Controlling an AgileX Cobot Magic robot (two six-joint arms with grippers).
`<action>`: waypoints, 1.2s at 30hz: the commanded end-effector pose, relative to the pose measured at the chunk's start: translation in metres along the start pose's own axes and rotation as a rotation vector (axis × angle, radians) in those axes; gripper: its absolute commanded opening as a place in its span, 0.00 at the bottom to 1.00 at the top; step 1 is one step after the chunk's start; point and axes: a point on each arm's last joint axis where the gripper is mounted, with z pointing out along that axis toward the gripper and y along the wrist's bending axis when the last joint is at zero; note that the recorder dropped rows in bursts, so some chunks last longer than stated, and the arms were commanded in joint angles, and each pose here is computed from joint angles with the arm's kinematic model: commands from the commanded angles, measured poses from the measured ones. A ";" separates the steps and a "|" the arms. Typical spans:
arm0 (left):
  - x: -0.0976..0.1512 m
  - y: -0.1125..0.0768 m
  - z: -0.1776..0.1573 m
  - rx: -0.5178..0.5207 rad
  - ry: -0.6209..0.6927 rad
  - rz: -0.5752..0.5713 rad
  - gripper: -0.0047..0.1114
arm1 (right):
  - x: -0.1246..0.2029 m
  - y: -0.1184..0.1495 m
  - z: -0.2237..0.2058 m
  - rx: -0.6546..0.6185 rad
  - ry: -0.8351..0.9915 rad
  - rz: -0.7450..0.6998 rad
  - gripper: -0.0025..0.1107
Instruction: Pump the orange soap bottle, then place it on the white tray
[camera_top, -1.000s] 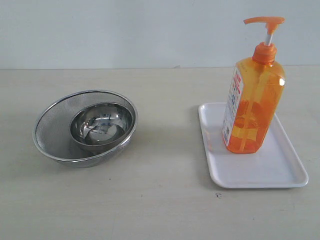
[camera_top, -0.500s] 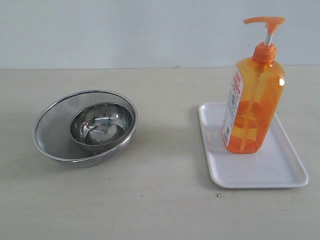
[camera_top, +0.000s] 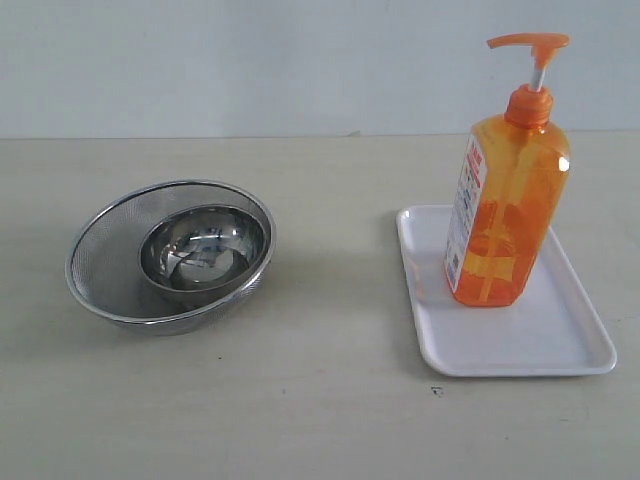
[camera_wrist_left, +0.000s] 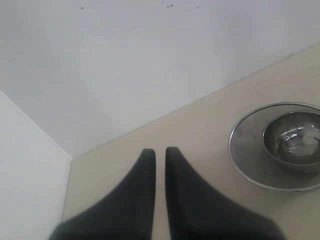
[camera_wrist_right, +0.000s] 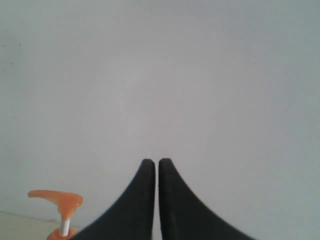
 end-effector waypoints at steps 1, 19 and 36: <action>0.001 0.000 0.000 -0.003 -0.010 -0.010 0.08 | 0.004 -0.001 -0.005 -0.019 0.058 -0.012 0.02; 0.001 0.000 0.000 -0.003 -0.010 -0.010 0.08 | 0.064 0.008 -0.040 -0.025 0.161 0.016 0.02; 0.001 0.000 0.000 -0.003 -0.010 -0.010 0.08 | 0.104 0.011 -0.071 0.025 0.143 0.109 0.02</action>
